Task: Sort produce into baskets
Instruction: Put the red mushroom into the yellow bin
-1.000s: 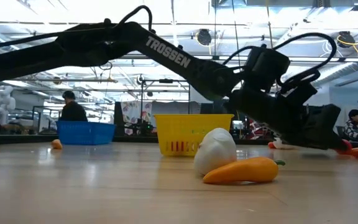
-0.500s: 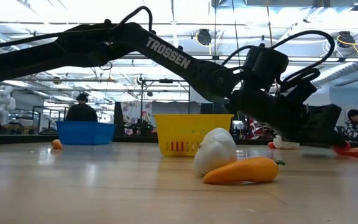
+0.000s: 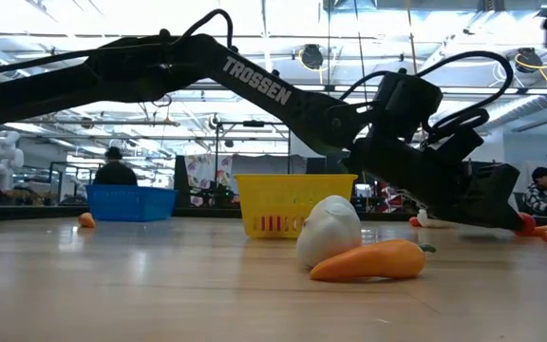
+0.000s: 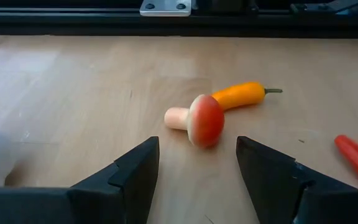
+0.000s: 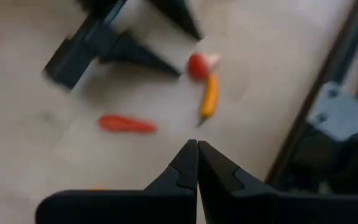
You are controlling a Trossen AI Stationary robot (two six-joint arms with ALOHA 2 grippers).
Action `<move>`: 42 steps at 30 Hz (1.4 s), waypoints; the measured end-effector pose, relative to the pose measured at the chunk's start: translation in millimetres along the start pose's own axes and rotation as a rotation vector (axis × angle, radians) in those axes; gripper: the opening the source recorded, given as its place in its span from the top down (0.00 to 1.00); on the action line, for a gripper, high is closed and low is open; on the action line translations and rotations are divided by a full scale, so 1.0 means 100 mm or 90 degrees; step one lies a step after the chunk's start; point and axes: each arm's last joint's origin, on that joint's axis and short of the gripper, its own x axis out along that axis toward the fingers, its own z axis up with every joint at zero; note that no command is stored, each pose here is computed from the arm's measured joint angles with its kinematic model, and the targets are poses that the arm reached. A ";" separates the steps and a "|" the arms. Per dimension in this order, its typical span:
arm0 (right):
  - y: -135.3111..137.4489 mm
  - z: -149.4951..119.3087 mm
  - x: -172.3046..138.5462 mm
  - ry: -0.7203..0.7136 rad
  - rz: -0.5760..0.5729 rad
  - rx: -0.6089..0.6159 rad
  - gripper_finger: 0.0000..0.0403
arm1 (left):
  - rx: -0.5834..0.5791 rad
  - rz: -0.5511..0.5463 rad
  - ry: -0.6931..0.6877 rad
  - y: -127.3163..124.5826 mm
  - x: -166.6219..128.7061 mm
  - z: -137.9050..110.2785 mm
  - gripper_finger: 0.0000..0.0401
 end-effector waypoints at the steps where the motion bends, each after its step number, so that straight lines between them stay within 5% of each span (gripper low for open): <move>1: 0.00 0.06 0.02 0.004 -0.006 0.000 1.00 | 0.000 0.001 0.005 0.00 0.00 -0.01 0.45; 8: -0.13 0.26 0.38 0.043 -0.011 -0.015 1.00 | -0.002 0.003 0.027 0.01 -0.01 -0.03 0.45; 17: -0.17 0.45 0.40 0.067 0.014 -0.001 1.00 | -0.009 0.003 0.029 0.01 -0.01 -0.03 0.45; 29: -0.09 0.71 0.70 0.139 -0.063 -0.083 1.00 | -0.020 0.004 0.031 0.02 -0.01 -0.04 0.45; 42: -0.17 0.65 1.01 0.136 -0.051 -0.085 1.00 | -0.017 0.001 0.035 0.02 -0.01 -0.04 0.45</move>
